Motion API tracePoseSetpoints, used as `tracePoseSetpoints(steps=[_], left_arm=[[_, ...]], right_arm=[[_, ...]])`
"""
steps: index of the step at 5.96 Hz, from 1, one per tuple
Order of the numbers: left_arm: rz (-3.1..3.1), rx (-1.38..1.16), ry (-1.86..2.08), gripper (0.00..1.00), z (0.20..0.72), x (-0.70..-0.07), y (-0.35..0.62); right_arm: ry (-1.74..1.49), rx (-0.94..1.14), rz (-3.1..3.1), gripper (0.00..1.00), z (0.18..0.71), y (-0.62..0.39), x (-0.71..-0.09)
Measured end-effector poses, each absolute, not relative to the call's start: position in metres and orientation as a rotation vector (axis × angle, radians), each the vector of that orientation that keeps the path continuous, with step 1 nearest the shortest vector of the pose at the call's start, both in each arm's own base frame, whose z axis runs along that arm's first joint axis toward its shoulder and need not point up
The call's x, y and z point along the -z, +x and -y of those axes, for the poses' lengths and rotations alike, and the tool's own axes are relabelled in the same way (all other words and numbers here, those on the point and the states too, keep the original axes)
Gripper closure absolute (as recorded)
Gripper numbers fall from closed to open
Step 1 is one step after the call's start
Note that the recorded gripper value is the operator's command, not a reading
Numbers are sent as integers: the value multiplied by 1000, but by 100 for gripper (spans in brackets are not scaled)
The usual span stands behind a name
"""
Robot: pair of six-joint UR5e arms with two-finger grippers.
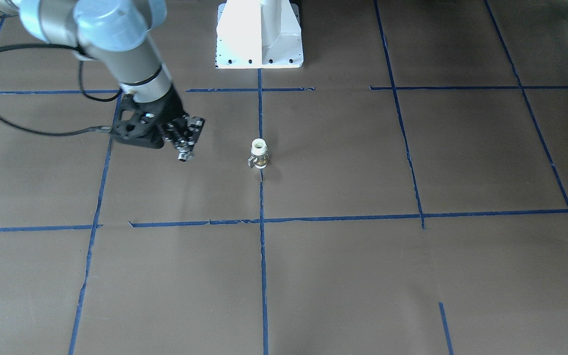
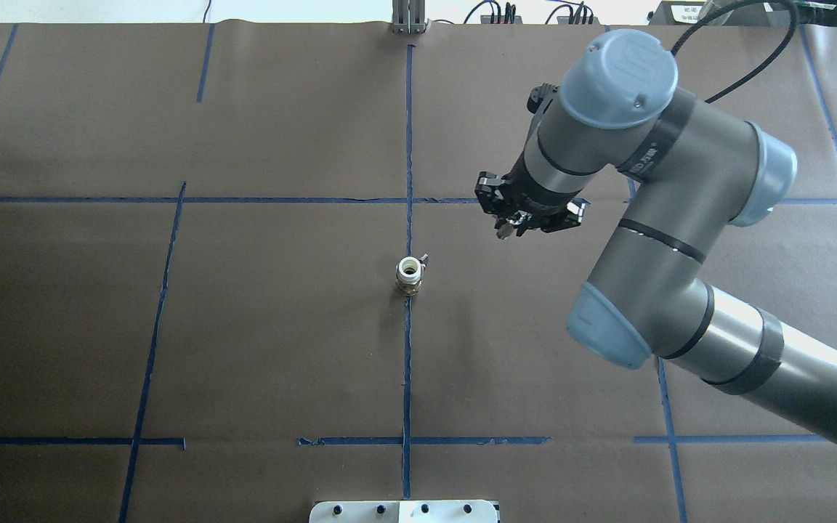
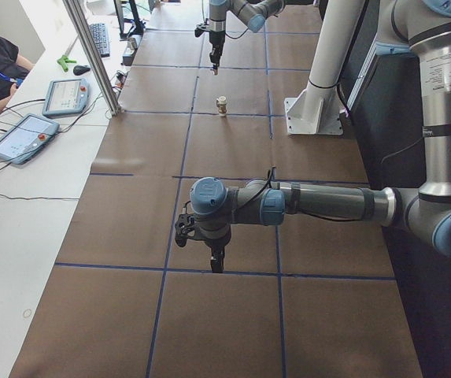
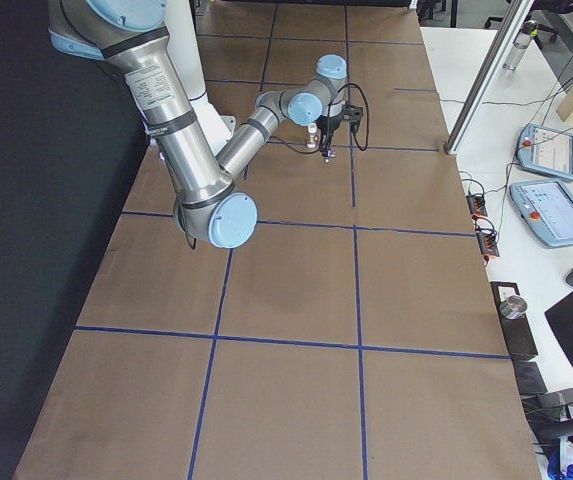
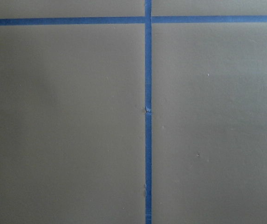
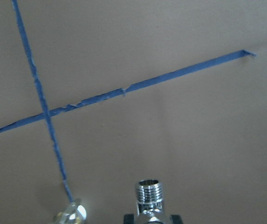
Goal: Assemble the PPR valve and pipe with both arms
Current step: 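Carry the chrome valve piece with the right gripper above the white fitting, then lower the chrome valve piece into the white fitting with the right gripper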
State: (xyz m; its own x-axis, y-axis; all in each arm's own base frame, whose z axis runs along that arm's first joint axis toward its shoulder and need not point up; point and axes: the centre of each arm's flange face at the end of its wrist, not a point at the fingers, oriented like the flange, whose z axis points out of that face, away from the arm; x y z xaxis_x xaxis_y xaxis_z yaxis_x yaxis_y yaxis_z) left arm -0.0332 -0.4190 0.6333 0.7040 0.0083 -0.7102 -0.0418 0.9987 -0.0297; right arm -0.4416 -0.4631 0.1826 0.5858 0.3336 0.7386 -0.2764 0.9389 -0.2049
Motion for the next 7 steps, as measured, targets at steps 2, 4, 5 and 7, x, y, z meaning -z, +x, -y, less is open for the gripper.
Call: tracePoseSetpoints(steps=[2,4,5,7], left_arm=[[-791,-27,-43,0,420,-632,-33],[-791,-26,-47,0,420,-634,-33],[-792,-26,-49,0,420,-635,-32],[-792,-26,-50,0,420,-636,-32]], right_arm=[[-122,-495,865,100,448,-495,-124],[-154,-587,846,100,447,-525,-101],[-128,-524,837,100,444,-528,-103],[-15,-236,819,100,442,-528,-105]])
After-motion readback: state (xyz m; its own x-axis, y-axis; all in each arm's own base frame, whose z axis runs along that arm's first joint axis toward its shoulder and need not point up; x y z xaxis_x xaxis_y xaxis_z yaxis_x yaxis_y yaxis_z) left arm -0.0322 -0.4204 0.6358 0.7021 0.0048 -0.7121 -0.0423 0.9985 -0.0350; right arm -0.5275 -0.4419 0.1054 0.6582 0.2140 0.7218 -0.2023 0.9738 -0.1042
